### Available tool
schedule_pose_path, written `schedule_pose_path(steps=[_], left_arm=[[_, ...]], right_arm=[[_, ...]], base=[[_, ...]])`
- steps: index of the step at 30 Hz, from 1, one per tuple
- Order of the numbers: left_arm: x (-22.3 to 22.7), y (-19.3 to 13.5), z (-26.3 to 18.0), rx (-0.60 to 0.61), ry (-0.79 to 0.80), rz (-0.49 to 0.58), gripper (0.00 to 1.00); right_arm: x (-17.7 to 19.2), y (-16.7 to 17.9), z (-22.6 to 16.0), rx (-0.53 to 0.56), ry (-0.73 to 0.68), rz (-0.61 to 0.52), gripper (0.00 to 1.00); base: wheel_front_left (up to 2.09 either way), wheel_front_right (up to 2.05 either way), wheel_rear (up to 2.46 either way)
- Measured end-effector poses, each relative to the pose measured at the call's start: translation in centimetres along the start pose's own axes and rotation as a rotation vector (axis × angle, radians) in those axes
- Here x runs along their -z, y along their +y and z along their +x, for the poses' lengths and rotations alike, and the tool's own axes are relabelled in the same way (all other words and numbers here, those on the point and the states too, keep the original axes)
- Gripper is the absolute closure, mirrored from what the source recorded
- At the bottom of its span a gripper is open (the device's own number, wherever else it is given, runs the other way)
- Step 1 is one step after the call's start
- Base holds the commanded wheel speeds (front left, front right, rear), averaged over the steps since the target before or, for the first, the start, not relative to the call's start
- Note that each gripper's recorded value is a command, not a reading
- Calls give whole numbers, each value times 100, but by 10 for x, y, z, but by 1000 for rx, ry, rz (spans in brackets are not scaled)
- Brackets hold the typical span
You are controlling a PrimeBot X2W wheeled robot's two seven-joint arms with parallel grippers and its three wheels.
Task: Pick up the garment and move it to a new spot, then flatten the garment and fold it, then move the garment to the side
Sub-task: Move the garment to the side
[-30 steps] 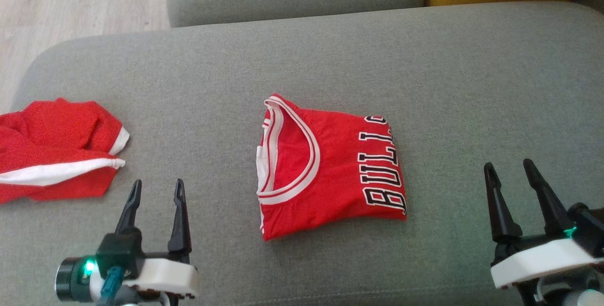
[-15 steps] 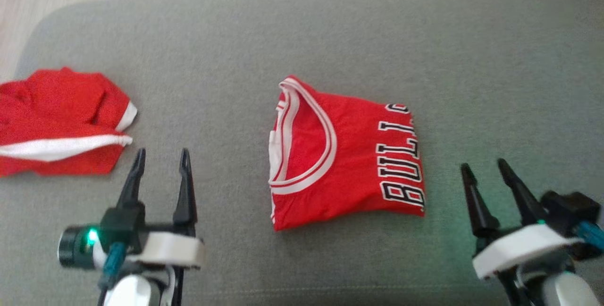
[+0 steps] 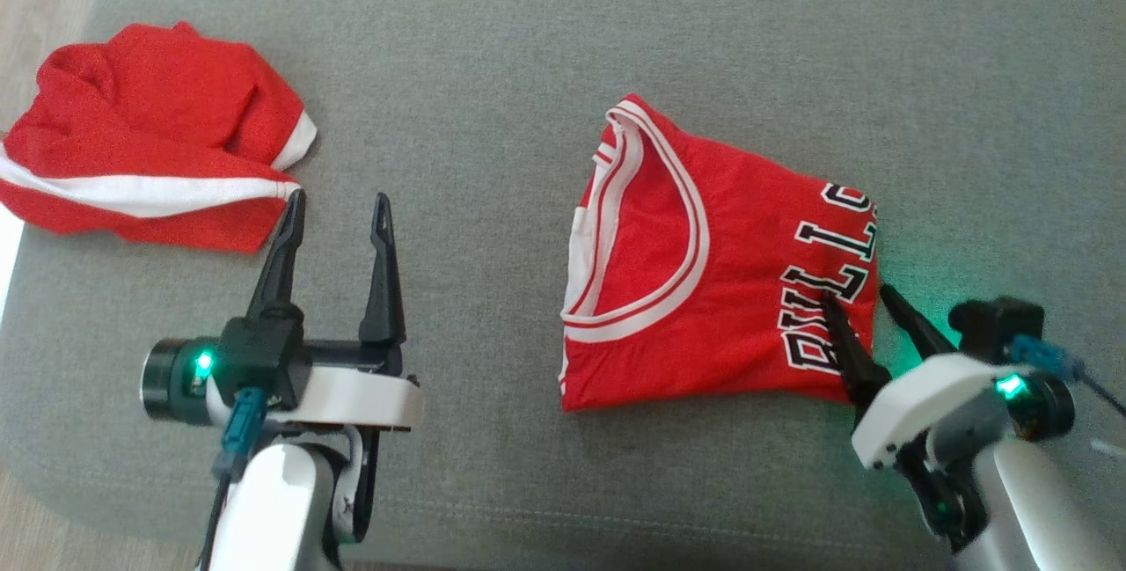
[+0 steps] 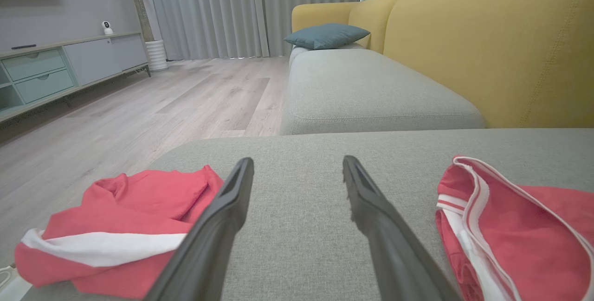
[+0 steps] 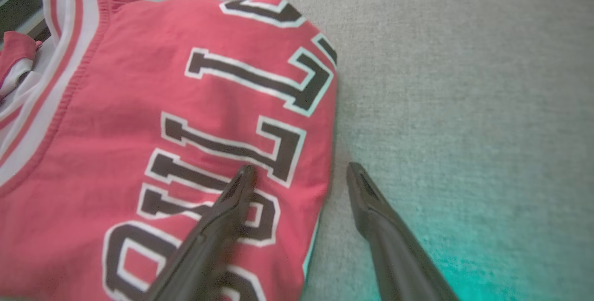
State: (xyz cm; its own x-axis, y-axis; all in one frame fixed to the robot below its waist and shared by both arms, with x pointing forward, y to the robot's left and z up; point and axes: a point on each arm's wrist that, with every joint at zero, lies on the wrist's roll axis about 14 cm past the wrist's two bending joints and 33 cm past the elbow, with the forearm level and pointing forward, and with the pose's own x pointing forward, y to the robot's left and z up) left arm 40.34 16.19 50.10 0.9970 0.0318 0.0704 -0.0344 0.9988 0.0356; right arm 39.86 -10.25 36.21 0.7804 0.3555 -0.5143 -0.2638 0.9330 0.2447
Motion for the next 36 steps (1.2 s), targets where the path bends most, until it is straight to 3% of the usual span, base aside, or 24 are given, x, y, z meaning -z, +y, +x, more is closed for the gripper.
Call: schedule_pose_path(steps=[2, 5, 16, 30, 36], left_arm=[[0, 0, 0, -4, 0, -2, 0], [0, 1, 1, -5, -2, 2, 0], [-5, -26, 12, 74, -29, -12, 0], [-12, -131, 28, 387, -79, -85, 0], [-5, -171, 43, 507, -90, -106, 0]], right_arm=[[-1, 4, 7, -16, 20, 3, 0], [-4, 10, 13, -38, 34, 15, 100], [-15, 10, -7, -42, -22, -15, 100], [-44, -79, -74, 206, -122, -74, 100], [-45, -119, -85, 316, -139, -42, 100]], base=[[0, 0, 0], [0, 0, 0], [0, 0, 0], [0, 0, 0], [0, 0, 0]])
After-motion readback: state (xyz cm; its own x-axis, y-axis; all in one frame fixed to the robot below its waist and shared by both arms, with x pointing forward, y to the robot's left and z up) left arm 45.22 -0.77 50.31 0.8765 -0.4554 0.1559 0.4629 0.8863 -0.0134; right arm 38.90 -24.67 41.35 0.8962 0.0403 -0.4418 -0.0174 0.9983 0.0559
